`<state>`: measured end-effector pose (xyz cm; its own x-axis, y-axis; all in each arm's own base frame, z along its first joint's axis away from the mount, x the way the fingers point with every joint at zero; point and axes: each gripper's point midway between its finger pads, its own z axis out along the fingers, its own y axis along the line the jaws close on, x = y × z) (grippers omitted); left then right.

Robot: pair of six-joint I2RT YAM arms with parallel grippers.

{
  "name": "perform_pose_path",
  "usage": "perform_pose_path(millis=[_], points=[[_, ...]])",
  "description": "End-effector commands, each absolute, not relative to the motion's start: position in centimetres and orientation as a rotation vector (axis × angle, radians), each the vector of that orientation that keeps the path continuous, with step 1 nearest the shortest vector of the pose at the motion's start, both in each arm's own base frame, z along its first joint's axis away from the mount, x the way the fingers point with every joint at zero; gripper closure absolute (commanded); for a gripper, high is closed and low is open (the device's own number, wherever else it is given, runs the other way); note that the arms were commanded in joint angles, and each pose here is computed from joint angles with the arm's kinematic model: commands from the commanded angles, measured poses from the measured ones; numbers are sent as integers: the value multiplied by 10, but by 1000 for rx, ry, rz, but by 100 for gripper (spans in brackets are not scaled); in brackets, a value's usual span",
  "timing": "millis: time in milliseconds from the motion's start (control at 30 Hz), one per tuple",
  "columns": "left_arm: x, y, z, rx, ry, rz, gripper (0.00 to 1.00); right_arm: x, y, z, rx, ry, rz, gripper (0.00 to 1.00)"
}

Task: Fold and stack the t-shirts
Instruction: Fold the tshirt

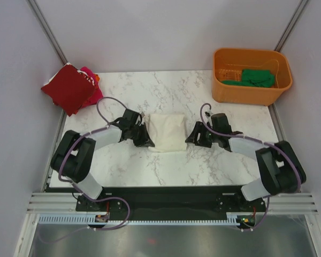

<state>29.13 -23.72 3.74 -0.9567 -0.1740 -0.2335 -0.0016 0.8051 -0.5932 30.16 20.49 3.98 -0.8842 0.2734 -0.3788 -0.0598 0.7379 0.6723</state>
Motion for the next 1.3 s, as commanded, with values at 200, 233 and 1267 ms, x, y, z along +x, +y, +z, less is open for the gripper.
perform_pose_path(millis=[200,233,1267], points=[[237,-194,9,-190,2818,-743,98,310,154,134,-4,2277,576,28],[235,-195,9,-184,2821,-743,98,316,168,147,-37,2245,660,46],[218,-193,-5,-174,2877,-721,98,462,227,54,94,2137,1403,100]])
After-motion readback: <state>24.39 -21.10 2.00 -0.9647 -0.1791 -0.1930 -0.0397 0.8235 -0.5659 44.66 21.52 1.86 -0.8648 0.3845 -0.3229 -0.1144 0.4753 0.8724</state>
